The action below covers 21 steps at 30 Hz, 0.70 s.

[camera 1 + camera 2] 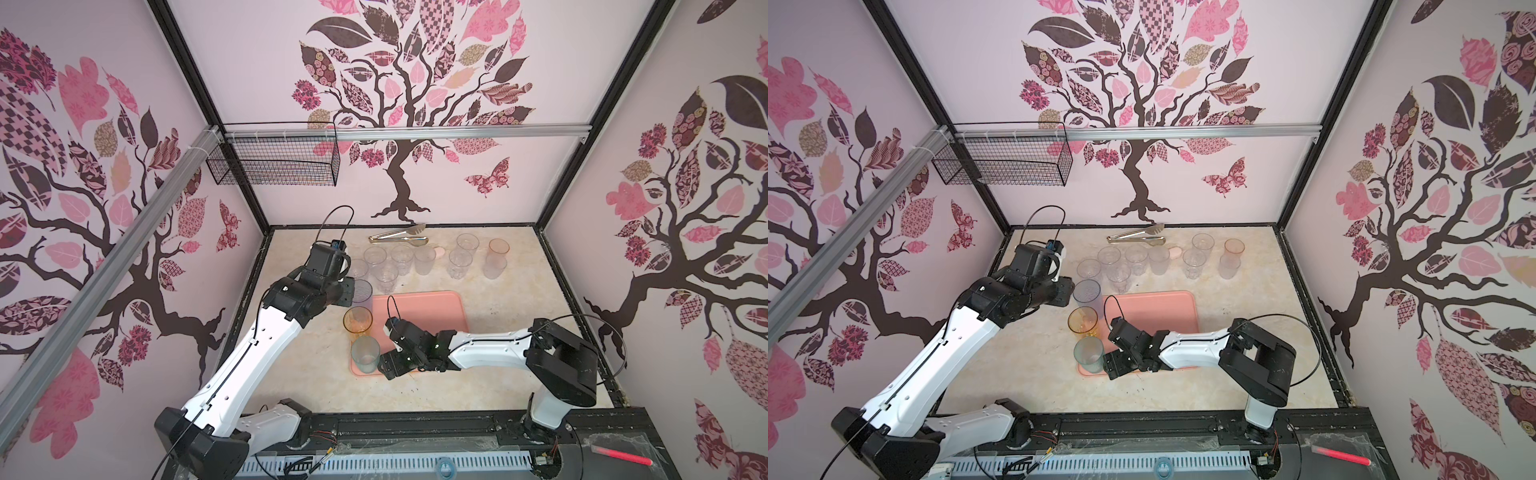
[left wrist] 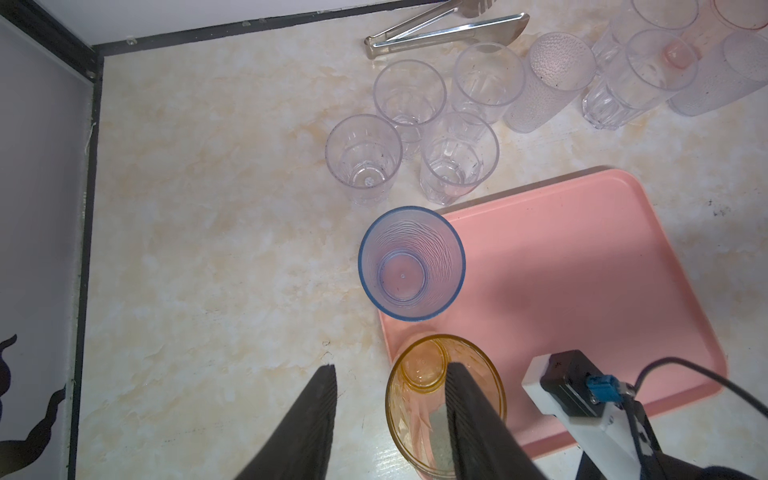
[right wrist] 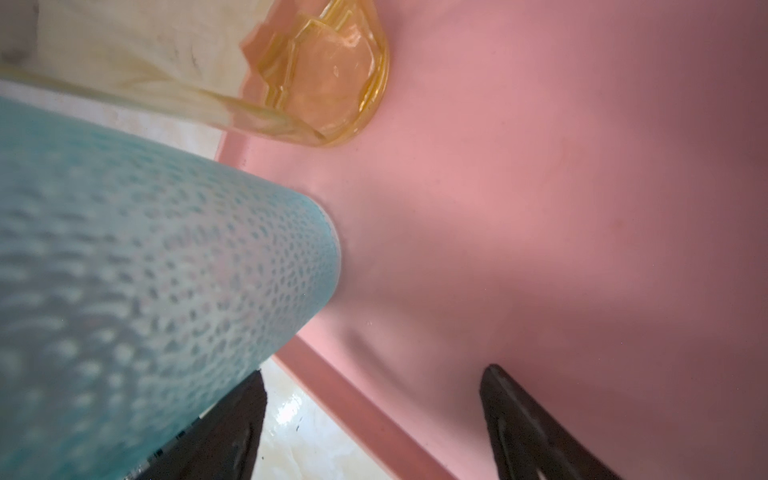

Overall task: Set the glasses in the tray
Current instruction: 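Lower the teal glass onto the tray edge nearest the robot with the left gripper, then open the left gripper and draw it back while the right gripper rises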

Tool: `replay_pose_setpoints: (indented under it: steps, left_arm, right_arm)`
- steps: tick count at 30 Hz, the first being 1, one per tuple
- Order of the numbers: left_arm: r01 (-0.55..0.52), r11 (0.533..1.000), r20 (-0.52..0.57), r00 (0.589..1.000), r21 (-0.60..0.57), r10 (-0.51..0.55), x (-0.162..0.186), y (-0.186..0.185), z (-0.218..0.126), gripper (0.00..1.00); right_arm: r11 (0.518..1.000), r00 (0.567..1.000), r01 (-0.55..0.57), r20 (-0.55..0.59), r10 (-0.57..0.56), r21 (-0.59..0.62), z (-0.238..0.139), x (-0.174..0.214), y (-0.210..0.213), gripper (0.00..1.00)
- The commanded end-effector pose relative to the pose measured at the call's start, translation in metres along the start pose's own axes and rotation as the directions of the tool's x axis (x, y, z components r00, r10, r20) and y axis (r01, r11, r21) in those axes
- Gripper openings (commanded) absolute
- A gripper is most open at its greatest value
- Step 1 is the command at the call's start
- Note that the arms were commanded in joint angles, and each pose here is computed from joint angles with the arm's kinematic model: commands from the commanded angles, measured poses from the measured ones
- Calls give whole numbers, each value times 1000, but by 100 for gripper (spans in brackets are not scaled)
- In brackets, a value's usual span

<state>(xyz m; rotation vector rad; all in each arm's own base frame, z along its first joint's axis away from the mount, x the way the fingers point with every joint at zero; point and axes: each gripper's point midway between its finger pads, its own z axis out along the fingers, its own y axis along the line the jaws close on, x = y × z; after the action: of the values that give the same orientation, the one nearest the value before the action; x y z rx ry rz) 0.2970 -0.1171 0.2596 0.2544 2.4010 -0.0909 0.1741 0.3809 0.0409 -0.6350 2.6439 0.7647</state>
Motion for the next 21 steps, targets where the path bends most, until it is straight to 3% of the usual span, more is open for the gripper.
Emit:
replay_pose_setpoints:
  steps: [1, 13, 21]
  left_arm:
    - [6, 1000, 12, 1000, -12, -6, 1, 4, 3, 47]
    - [9, 1000, 8, 1000, -22, -9, 4, 8, 4, 47]
    - [79, 996, 27, 997, -29, -78, -4, 28, 1, 52]
  right_arm:
    - [1000, 1000, 1, -16, -1, -5, 7, 0, 7, 84]
    - [1000, 1000, 3, -24, -3, -22, 14, -3, 14, 84]
    - [997, 996, 74, 42, -74, 1, -25, -22, 20, 86]
